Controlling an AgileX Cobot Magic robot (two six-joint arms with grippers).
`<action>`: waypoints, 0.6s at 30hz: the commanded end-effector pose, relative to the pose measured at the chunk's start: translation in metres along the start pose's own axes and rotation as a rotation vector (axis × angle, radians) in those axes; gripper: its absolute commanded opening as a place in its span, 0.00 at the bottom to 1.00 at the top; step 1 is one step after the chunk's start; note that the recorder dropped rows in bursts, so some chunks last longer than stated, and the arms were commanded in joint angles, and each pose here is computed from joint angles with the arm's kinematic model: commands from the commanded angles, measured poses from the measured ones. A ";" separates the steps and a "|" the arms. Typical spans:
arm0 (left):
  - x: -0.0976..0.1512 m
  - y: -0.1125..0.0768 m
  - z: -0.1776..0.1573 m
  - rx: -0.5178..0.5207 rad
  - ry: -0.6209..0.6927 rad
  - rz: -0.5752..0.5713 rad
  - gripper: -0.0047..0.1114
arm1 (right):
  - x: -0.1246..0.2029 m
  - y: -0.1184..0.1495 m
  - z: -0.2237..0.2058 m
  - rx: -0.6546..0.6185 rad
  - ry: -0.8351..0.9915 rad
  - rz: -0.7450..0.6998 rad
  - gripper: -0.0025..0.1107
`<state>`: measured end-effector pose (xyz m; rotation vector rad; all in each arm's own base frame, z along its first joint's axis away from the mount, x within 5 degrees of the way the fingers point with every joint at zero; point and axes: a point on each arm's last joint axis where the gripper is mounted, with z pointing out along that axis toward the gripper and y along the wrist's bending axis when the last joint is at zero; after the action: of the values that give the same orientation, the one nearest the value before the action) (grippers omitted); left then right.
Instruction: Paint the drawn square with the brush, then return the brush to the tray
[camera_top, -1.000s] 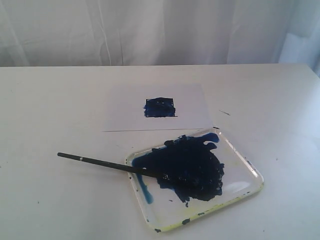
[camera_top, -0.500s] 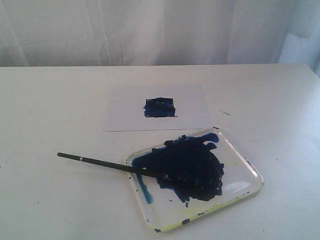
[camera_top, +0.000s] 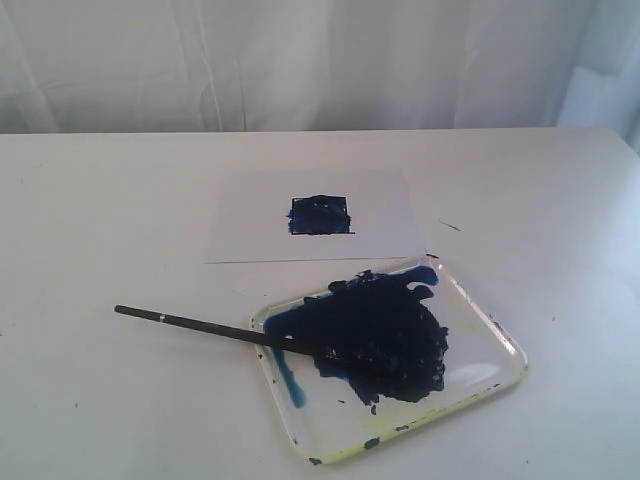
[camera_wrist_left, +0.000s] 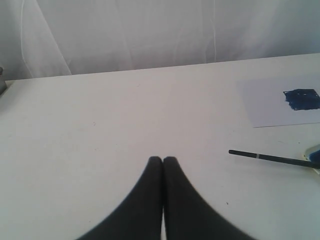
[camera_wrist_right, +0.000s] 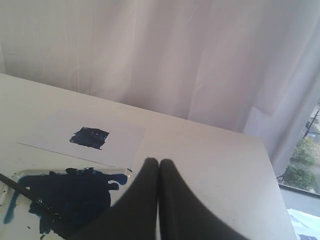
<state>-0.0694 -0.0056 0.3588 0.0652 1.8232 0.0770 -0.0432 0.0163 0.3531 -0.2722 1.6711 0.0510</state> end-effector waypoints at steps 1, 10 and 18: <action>-0.002 0.000 -0.002 -0.001 -0.028 -0.006 0.04 | 0.003 -0.003 0.005 0.010 -0.014 -0.009 0.02; 0.014 -0.001 0.044 0.003 -0.048 -0.033 0.04 | 0.031 -0.011 0.049 0.068 -0.105 0.117 0.02; 0.061 -0.003 0.107 0.000 -0.009 -0.056 0.04 | 0.069 -0.015 0.081 0.108 -0.126 0.146 0.02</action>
<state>0.0076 -0.0015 0.2907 0.0293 1.8290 0.0578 0.0244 0.0091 0.2898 -0.0872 1.5910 0.0903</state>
